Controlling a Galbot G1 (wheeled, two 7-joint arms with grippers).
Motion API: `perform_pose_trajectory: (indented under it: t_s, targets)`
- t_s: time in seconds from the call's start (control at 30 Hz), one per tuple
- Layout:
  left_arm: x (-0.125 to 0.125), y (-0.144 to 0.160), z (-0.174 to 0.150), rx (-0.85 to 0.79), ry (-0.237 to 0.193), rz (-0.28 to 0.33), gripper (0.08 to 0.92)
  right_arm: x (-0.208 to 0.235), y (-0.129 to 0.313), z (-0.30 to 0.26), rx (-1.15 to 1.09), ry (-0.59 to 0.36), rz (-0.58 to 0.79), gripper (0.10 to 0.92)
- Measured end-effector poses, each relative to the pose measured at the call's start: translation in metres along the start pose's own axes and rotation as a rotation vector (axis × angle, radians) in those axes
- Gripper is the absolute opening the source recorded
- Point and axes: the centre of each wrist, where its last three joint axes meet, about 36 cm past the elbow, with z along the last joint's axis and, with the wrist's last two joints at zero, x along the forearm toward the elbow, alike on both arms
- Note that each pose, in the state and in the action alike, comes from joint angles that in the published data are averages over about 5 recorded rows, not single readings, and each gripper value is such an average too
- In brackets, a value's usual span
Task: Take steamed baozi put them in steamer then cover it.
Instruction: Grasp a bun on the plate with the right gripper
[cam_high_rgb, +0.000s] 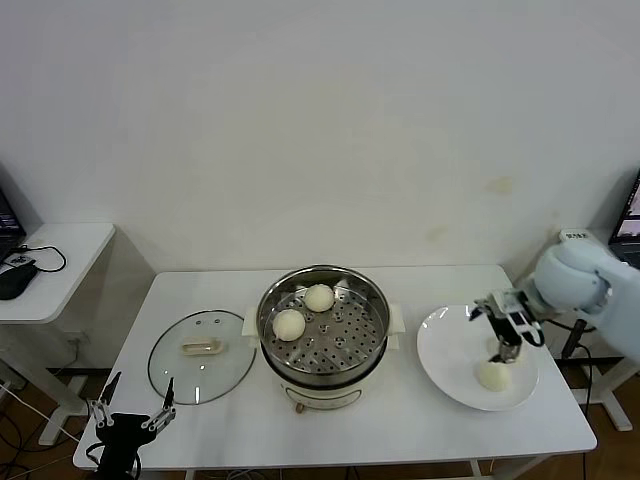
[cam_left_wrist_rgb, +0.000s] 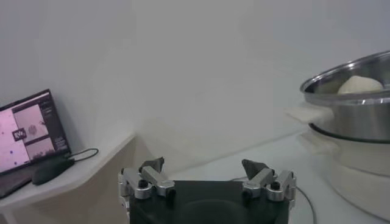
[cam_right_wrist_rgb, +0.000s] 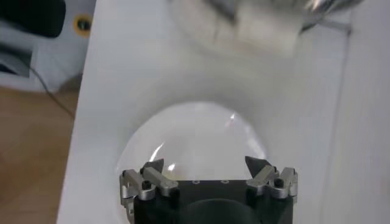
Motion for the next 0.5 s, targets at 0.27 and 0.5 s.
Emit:
perform_pose_trajectory:
  t_s: [0.27, 0.5]
  targets:
    - [0.0, 0.003, 0.004, -0.006, 0.009, -0.005, 0.823, -0.039, 0.02, 0.032, -0.037, 0.049, -0.036, 0.823]
    - [0.0, 0.004, 0.007, -0.008, 0.018, -0.01, 0.823, -0.076, 0.032, 0.048, -0.068, 0.068, -0.068, 0.823]
